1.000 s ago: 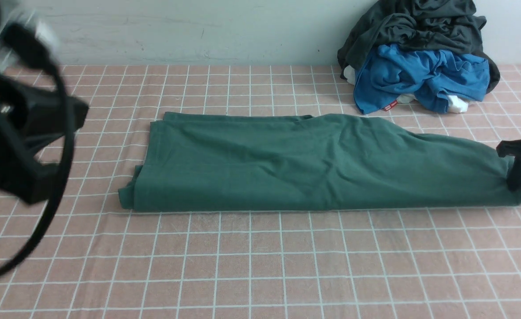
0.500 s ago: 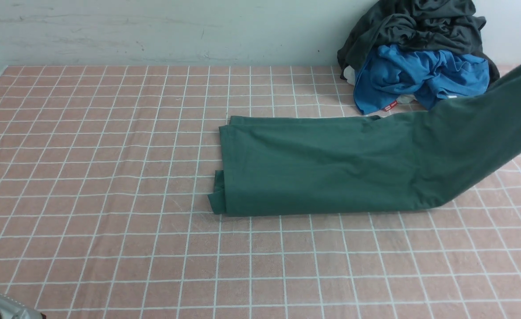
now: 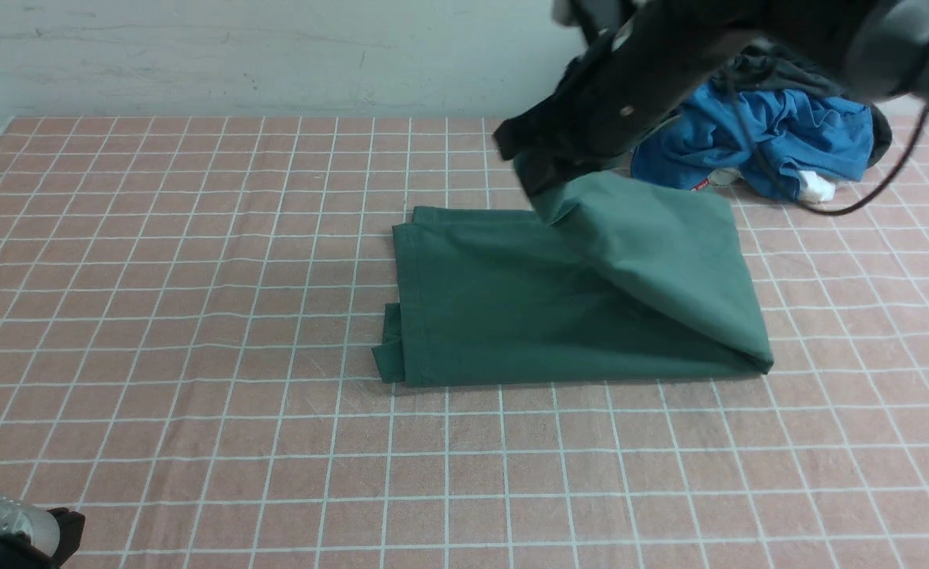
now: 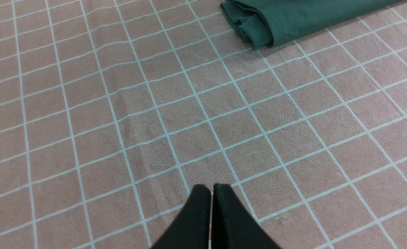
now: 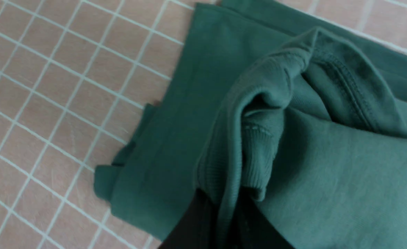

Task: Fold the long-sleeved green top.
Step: Use the right arm to drag the right edge of the fabric to the left and folds it over the left edge

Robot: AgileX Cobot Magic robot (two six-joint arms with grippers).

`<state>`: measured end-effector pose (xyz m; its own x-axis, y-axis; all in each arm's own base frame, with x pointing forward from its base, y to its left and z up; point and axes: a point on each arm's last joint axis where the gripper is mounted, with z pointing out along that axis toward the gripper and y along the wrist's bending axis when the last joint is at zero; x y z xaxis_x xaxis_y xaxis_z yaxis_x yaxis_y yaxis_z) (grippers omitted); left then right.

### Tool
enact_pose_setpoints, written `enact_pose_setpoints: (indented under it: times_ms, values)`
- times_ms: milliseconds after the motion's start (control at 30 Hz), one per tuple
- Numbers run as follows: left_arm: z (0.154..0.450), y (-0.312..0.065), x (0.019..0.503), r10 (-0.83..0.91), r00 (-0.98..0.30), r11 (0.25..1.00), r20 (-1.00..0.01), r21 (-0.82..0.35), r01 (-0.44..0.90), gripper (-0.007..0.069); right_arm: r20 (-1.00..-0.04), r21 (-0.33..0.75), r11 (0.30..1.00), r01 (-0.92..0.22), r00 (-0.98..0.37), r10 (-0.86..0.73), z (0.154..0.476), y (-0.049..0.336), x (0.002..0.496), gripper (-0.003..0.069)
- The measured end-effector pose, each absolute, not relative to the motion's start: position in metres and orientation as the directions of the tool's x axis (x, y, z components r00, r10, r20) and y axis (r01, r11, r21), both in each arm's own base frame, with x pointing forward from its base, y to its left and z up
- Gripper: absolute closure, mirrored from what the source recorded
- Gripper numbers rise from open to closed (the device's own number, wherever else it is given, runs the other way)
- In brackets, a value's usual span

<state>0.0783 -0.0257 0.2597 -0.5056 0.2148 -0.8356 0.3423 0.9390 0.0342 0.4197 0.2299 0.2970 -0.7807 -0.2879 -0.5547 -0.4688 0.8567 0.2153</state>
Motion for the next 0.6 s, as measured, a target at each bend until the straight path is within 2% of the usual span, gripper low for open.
enact_pose_setpoints:
  times_ms: [67,100,133,200,267,400,533,600]
  values:
    - [0.260,-0.026,0.078,0.215,-0.506,0.939,-0.836,0.034,0.342,0.0629,-0.551,0.247,0.844,-0.476,-0.785,-0.282,0.271,0.250,0.425,0.0607]
    - [0.260,-0.026,0.078,0.215,-0.506,0.939,-0.836,0.034,0.342,0.0629,-0.550,0.251,0.843,-0.476,-0.786,-0.280,0.269,0.251,0.425,0.0604]
    - [0.260,-0.026,0.078,0.215,-0.506,0.939,-0.836,0.034,0.342,0.0629,-0.541,0.278,0.838,-0.470,-0.797,-0.268,0.254,0.260,0.428,0.0575]
    - [0.260,-0.026,0.078,0.214,-0.506,0.939,-0.836,0.034,0.342,0.0629,-0.535,0.301,0.835,-0.461,-0.806,-0.253,0.244,0.264,0.431,0.0517]
    - [0.260,-0.026,0.078,0.214,-0.506,0.939,-0.836,0.034,0.342,0.0629,-0.535,0.308,0.833,-0.459,-0.808,-0.248,0.244,0.265,0.431,0.0487]
    - [0.260,-0.026,0.078,0.214,-0.506,0.939,-0.836,0.034,0.342,0.0629,-0.555,0.310,0.830,-0.464,-0.797,-0.238,0.252,0.263,0.431,0.0382]
    - [0.260,-0.026,0.078,0.214,-0.506,0.939,-0.836,0.034,0.342,0.0629,-0.559,0.298,0.832,-0.468,-0.792,-0.246,0.251,0.261,0.432,0.0379]
    - [0.260,-0.026,0.078,0.214,-0.505,0.939,-0.836,0.034,0.342,0.0629,-0.541,0.294,0.834,-0.466,-0.801,-0.257,0.240,0.262,0.435,0.0424]
